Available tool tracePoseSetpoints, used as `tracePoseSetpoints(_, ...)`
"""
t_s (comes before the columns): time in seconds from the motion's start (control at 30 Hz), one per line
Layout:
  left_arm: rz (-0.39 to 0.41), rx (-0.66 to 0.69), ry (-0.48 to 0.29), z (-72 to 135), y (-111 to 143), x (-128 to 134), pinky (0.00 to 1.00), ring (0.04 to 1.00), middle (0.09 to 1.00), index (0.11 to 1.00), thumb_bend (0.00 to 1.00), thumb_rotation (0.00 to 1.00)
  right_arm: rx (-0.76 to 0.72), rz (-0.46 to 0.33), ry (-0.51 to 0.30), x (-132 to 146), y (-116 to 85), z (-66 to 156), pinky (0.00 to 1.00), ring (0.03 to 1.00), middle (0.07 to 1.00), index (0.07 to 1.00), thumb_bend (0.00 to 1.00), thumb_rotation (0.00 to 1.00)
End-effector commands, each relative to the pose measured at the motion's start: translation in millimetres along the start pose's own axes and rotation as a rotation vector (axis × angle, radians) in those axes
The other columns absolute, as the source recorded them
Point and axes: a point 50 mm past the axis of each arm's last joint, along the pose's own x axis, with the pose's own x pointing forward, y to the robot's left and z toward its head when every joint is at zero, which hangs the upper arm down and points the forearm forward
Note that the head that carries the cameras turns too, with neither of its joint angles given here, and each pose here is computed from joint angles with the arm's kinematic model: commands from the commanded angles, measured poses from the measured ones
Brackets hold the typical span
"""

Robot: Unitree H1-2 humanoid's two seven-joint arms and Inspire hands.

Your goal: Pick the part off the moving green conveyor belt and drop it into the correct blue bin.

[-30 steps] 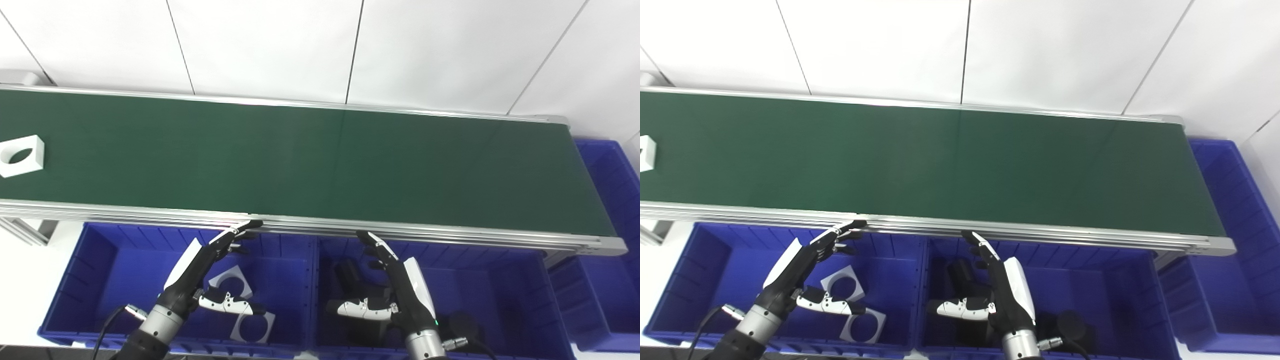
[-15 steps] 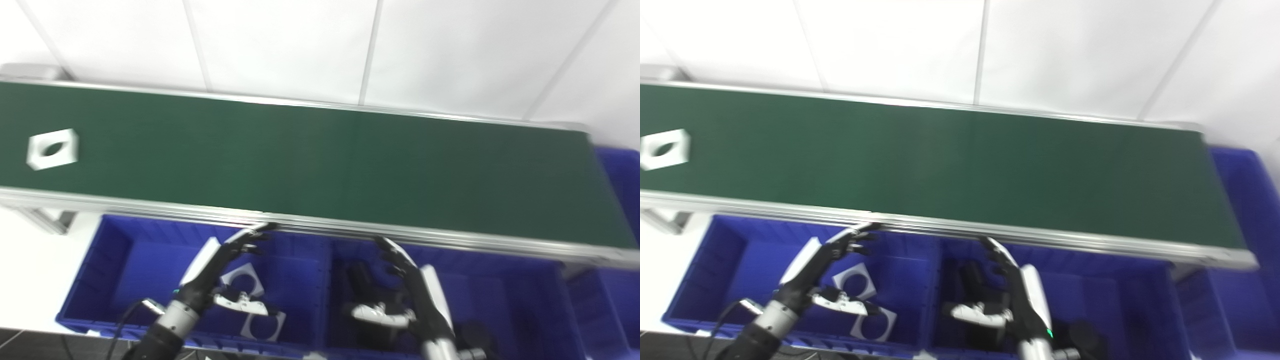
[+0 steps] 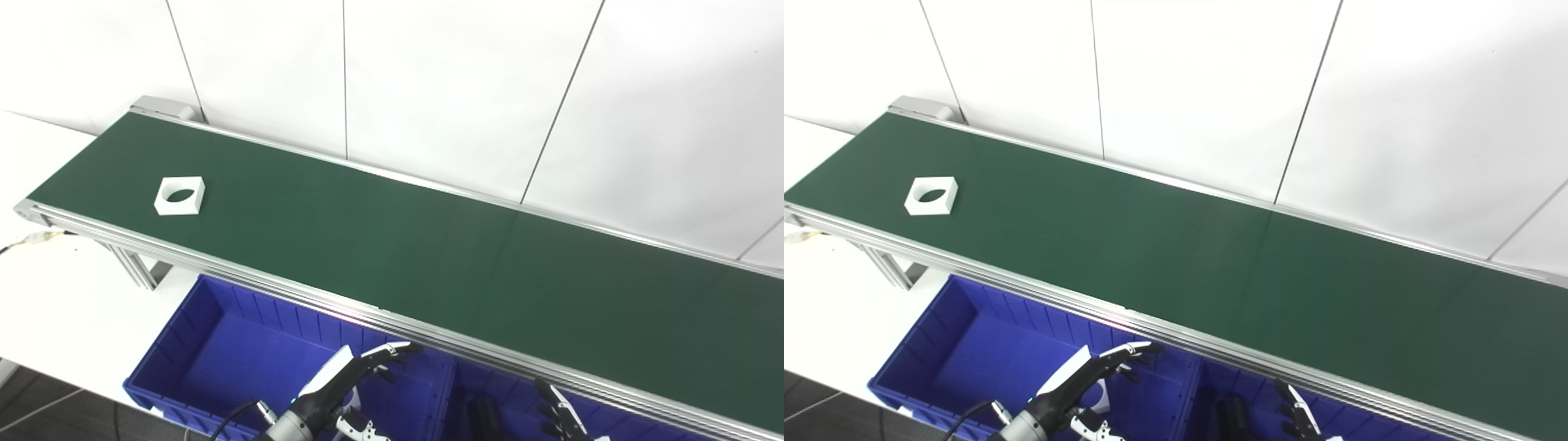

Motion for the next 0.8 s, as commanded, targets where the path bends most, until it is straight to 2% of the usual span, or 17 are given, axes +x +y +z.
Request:
tracePoseSetpoints(0.0, 0.023, 0.022, -0.067, 7.6, 6.5, 5.4, 0.69, 0.834, 0.895, 0.864, 0.82, 0.17, 0.002, -0.011, -0.086, 1.5, -3.3, 9.9, 0.79, 0.858, 0.892, 0.874, 0.70, 0.00)
tracePoseSetpoints(0.43, 0.022, 0.027, -0.068, 5.9, 8.6, 4.8, 0.70, 0.840, 0.898, 0.865, 0.81, 0.18, 0.014, -0.031, -0.101, 0.9, -1.1, 8.9, 0.78, 0.843, 0.866, 0.857, 0.73, 0.00)
tracePoseSetpoints(0.57, 0.024, 0.009, -0.062, 4.0, 9.3, 3.6, 0.70, 0.841, 0.901, 0.866, 0.81, 0.15, 0.020, -0.030, -0.102, 0.3, 0.1, 9.3, 0.78, 0.843, 0.864, 0.856, 0.74, 0.00)
tracePoseSetpoints(0.77, 0.024, 0.012, -0.057, 2.6, 10.0, 1.9, 0.71, 0.844, 0.898, 0.864, 0.82, 0.17, 0.015, -0.033, -0.103, -0.2, 2.3, 8.1, 0.76, 0.836, 0.856, 0.849, 0.75, 0.00)
